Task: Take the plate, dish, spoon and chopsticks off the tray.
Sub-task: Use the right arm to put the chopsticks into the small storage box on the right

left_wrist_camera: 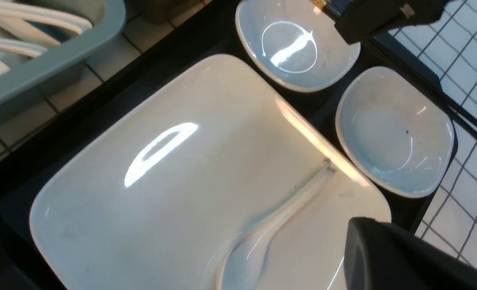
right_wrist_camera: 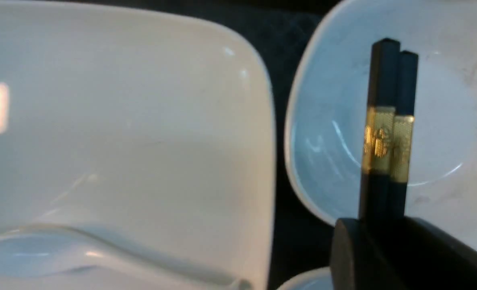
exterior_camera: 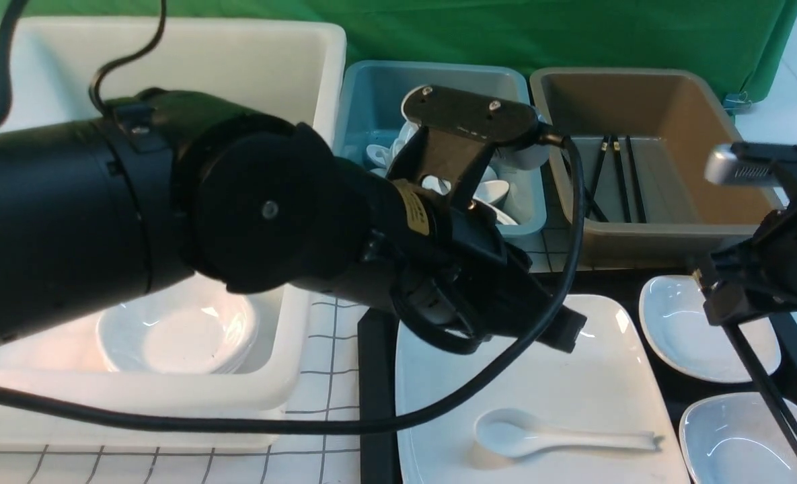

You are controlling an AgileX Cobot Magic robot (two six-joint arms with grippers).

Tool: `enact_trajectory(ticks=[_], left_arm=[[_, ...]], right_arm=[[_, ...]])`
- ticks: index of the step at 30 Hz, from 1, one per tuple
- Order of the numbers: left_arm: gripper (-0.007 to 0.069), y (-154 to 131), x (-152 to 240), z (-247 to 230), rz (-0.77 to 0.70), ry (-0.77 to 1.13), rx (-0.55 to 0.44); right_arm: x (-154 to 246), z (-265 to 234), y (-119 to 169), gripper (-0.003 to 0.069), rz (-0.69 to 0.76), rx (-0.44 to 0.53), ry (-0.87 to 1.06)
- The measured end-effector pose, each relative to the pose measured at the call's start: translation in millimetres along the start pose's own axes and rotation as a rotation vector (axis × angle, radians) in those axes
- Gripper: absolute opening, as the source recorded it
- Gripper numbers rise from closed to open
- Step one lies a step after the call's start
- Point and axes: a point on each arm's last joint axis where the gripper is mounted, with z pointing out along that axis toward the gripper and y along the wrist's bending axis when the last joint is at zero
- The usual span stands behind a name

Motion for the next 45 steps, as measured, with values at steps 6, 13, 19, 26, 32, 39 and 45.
enact_trajectory(ticks=[6, 13, 19, 26, 32, 39, 45], left_arm=[[-0.0002, -1.3, -24.3, -6.5, 0.033, -0.200, -0.008], [-0.0002, 13.5, -58.7, -22.6, 0.026, -0.517, -0.045], [-0.0002, 40.3, -67.0, -29.0, -0.008, -0.583, -0.113], [-0.0002, 55.2, -58.7, -18.9, 0.017, -0.464, -0.165], [-0.0002, 56.2, -48.0, -13.1, 0.024, -0.335, -0.173], [-0.0002, 57.0, -39.3, -9.5, 0.015, -0.237, -0.175], [-0.0002, 57.4, -25.0, -2.2, -0.021, -0.082, -0.161]], right_arm=[[-19.4, -54.9, 15.2, 0.0125, -0.029, -0.052, -0.221], [-84.7, -100.2, 9.8, 0.0125, -0.046, 0.012, -0.601], [-143.1, -78.9, -8.3, 0.0125, -0.012, 0.076, -0.827], [-178.3, 0.4, -33.7, 0.0125, 0.069, 0.111, -0.864], [-180.9, 42.8, -44.0, 0.0176, 0.090, 0.125, -0.820], [-172.2, 43.7, -38.4, 0.0412, 0.084, 0.081, -0.680], [-145.1, 1.1, -17.8, 0.0271, -0.007, 0.006, -0.445]])
